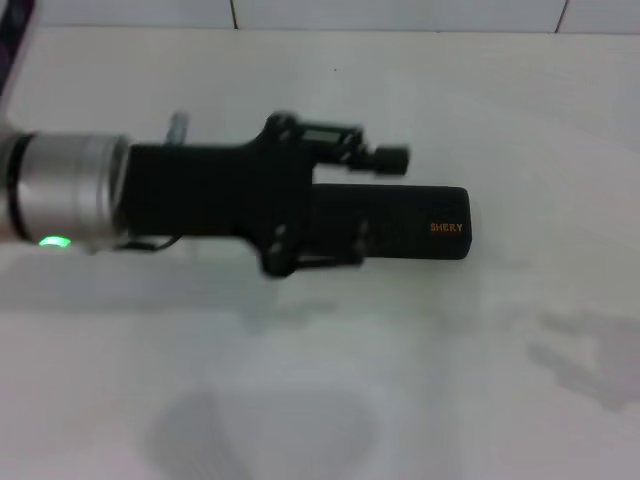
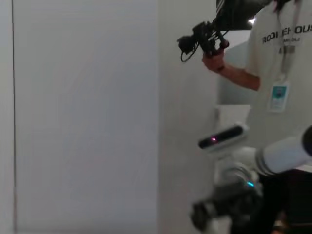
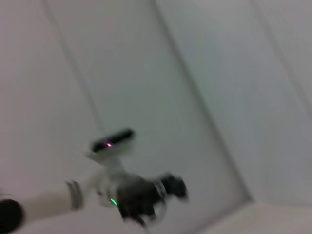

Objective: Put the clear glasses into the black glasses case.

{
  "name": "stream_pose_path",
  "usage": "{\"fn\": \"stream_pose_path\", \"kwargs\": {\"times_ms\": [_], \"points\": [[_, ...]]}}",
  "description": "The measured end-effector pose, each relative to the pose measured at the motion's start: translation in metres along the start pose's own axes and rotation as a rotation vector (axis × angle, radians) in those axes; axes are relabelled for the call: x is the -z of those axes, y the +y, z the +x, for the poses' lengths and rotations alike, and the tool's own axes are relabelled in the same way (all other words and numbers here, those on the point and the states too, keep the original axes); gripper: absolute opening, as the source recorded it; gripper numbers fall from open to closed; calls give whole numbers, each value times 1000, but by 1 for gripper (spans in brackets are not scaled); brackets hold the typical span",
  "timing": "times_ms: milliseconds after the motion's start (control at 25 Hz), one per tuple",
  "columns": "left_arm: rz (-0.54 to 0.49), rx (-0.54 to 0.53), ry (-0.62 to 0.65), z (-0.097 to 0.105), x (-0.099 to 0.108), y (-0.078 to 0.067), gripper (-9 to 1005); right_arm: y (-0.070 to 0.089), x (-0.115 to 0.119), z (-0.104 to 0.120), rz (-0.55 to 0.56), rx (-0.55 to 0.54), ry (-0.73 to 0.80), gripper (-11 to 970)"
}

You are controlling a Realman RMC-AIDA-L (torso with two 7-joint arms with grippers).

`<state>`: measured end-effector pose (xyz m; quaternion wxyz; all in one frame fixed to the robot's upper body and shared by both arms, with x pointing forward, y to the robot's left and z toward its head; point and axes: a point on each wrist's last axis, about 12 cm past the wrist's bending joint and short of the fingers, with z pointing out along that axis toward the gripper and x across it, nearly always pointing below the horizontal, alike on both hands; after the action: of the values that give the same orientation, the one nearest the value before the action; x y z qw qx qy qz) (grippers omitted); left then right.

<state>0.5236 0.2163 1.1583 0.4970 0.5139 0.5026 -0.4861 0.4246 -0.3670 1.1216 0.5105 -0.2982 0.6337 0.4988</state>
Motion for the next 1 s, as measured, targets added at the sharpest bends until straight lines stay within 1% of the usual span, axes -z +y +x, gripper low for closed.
{"fn": "stream_pose_path", "kwargs": {"times_ms": [120, 160, 240, 360, 480, 600, 760, 880, 1000], "points": [[37, 114, 19, 5, 20, -10, 487, -7, -25, -2, -101, 18, -24, 489], [54, 141, 1, 6, 27, -15, 527, -10, -33, -3, -128, 24, -26, 536], [61, 161, -50, 6, 38, -20, 607, -16, -49, -6, -178, 29, -21, 578], [13, 198, -97, 13, 52, -26, 624, -26, -72, -10, -224, 32, 14, 641], [-15, 216, -107, 23, 58, -32, 636, -32, -93, -14, -262, 41, 54, 704], [-25, 217, -107, 30, 60, -36, 636, -35, -108, -17, -293, 51, 81, 767], [-23, 224, -89, 37, 59, -39, 636, -39, -131, -20, -344, 56, 99, 784], [-45, 234, -95, 40, 61, -40, 636, -42, -147, -21, -367, 70, 113, 788], [-56, 230, -97, 42, 63, -41, 636, -44, -158, -23, -376, 75, 125, 789]]}}
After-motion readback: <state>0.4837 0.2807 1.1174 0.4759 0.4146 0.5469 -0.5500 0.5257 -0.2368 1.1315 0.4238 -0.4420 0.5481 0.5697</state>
